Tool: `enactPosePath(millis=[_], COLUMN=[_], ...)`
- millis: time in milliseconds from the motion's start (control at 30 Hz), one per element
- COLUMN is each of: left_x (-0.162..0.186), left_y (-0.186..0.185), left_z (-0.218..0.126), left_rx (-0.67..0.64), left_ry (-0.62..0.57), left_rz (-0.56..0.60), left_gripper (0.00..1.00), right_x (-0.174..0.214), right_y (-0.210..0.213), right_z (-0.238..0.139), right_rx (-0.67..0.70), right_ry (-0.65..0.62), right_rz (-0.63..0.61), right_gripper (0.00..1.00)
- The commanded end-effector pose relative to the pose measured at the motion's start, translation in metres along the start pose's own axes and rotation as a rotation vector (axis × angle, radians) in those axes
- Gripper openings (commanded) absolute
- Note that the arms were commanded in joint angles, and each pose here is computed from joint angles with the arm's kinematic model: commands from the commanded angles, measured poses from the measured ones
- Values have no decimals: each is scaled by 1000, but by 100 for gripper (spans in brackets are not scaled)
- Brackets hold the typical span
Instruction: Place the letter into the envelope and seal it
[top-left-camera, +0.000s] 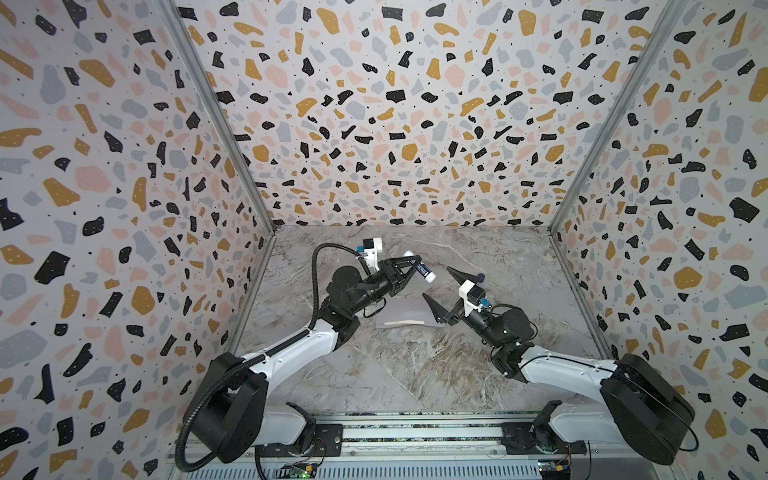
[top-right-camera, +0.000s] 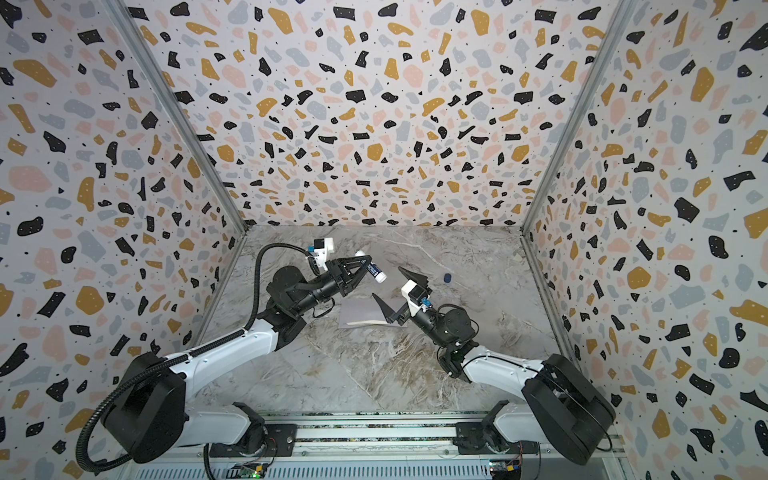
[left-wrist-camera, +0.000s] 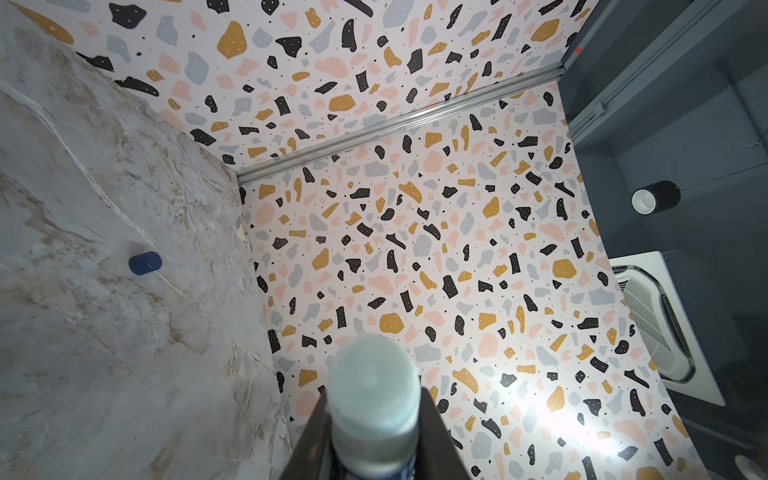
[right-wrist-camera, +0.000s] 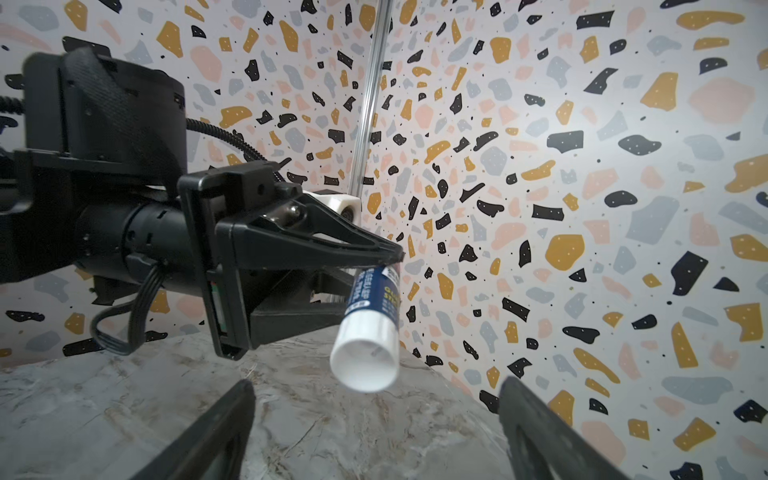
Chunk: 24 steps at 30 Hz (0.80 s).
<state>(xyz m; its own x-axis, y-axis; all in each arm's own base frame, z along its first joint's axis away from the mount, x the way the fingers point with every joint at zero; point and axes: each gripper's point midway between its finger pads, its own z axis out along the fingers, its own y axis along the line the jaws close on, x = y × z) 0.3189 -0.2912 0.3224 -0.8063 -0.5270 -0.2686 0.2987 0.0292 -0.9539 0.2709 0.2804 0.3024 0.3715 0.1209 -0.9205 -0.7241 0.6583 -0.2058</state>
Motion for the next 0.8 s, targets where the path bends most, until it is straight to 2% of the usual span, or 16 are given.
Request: enactPosePath(millis=[0, 467, 767], left_x=[2, 3, 4], left_y=[-19, -19, -18], left_z=[-3, 0, 0], left_rx=[80, 85, 83], left_ry=[16, 32, 36], left_rz=[9, 0, -7], left_gripper=[0, 0, 0], right_x=[-46, -39, -38], right_y=[-7, 0, 3], right_z=[11, 30, 32], right_rx=[24, 11, 6], right_ry=[-172, -203, -209], right_rz=[-54, -60, -73], right_gripper=[85, 50, 42])
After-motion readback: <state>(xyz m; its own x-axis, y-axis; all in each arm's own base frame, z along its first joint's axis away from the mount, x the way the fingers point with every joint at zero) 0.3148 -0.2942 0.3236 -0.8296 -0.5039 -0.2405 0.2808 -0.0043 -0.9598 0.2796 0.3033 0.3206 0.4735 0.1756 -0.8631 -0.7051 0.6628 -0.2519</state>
